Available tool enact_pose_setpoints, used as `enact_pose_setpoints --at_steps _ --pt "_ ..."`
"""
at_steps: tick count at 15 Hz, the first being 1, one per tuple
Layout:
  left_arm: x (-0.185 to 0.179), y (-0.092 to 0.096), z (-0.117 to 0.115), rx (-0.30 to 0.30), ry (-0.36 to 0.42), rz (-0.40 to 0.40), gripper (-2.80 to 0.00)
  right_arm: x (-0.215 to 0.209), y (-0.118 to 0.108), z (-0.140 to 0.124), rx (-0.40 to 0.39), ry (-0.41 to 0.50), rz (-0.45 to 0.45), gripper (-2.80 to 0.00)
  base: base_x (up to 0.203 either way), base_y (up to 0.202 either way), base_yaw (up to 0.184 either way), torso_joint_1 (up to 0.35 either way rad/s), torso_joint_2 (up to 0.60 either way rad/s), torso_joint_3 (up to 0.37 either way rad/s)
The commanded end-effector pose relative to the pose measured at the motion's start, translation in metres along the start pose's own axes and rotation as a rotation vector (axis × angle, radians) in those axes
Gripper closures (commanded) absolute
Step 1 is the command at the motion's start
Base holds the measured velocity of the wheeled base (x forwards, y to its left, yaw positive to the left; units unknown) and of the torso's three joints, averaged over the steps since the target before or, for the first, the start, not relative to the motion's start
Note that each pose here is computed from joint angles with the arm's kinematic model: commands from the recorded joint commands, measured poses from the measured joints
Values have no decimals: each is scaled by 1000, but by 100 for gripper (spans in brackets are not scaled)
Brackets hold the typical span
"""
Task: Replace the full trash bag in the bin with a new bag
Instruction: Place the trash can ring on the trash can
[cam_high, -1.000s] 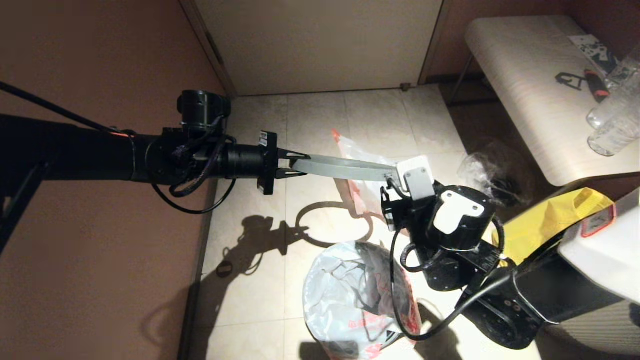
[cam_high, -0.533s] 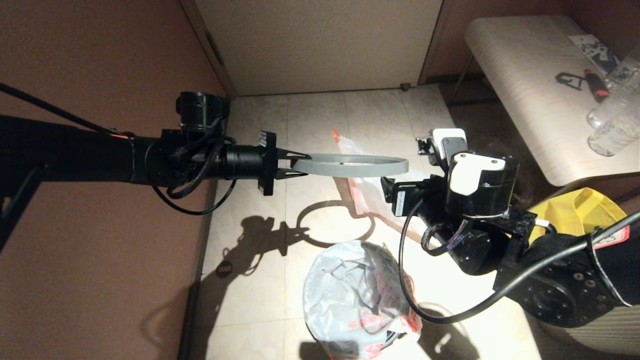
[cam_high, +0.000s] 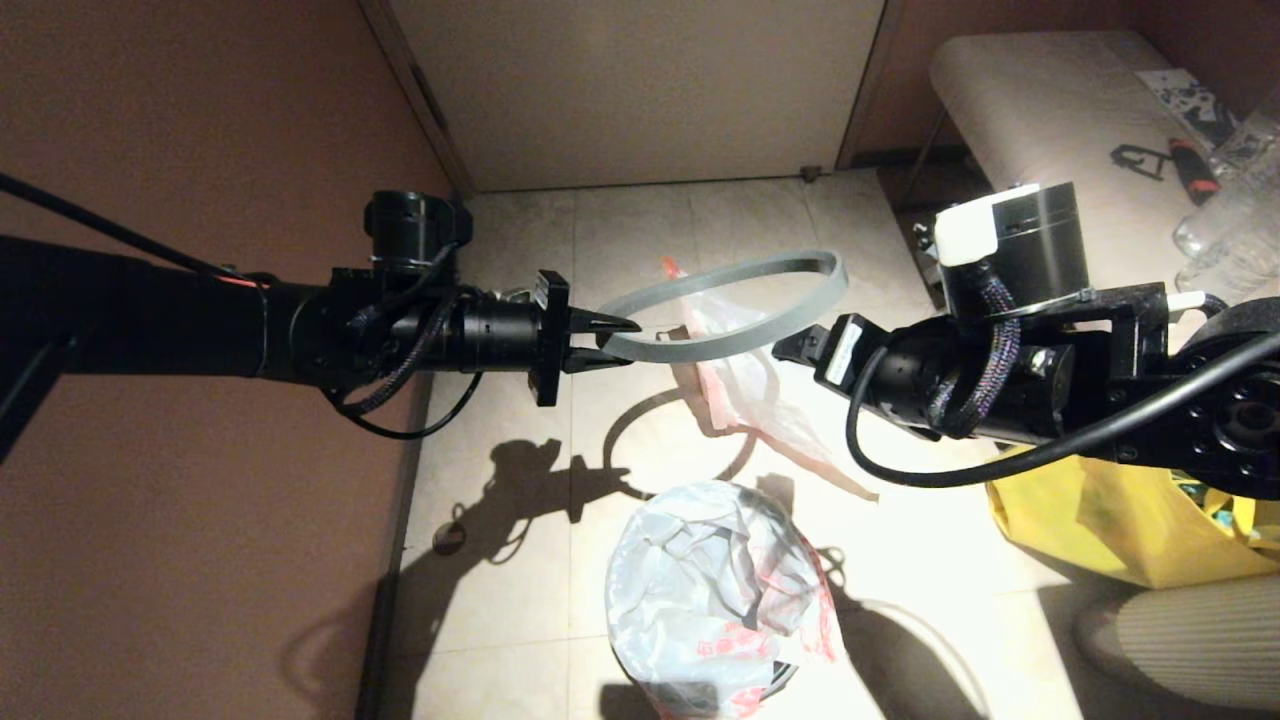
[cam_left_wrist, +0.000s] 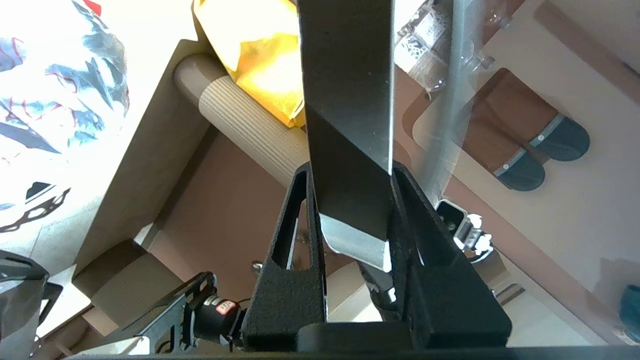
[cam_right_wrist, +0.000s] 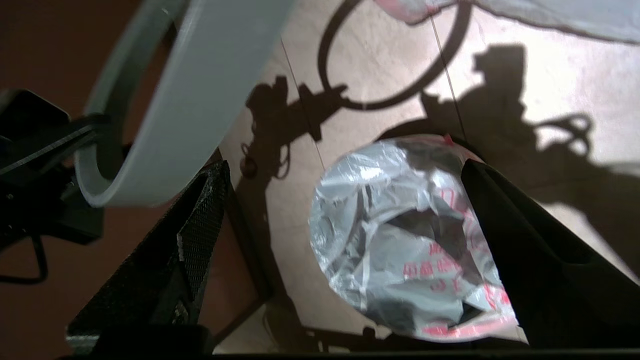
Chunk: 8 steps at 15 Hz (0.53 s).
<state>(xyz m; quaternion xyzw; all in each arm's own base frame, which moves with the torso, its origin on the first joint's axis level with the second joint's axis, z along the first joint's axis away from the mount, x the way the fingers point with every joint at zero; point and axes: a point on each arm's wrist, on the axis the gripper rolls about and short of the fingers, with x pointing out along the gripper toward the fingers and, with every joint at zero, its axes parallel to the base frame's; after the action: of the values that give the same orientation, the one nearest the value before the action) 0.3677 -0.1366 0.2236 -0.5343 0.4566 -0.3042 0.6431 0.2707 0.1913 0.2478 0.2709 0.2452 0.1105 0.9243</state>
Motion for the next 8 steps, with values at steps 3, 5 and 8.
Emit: enact_pose_setpoints --at_steps 3,5,8 --pt "-2 -2 0 -22 7 -9 0 -5 1 4 -11 -9 6 -280 0 0 0 0 0 0" --pt "-4 0 3 -26 -1 -8 0 -9 -3 13 10 -33 9 -280 0 0 0 0 0 0" --pt "-6 -1 1 -20 1 -13 0 -8 -9 24 125 8 60 -280 0 0 0 0 0 0"
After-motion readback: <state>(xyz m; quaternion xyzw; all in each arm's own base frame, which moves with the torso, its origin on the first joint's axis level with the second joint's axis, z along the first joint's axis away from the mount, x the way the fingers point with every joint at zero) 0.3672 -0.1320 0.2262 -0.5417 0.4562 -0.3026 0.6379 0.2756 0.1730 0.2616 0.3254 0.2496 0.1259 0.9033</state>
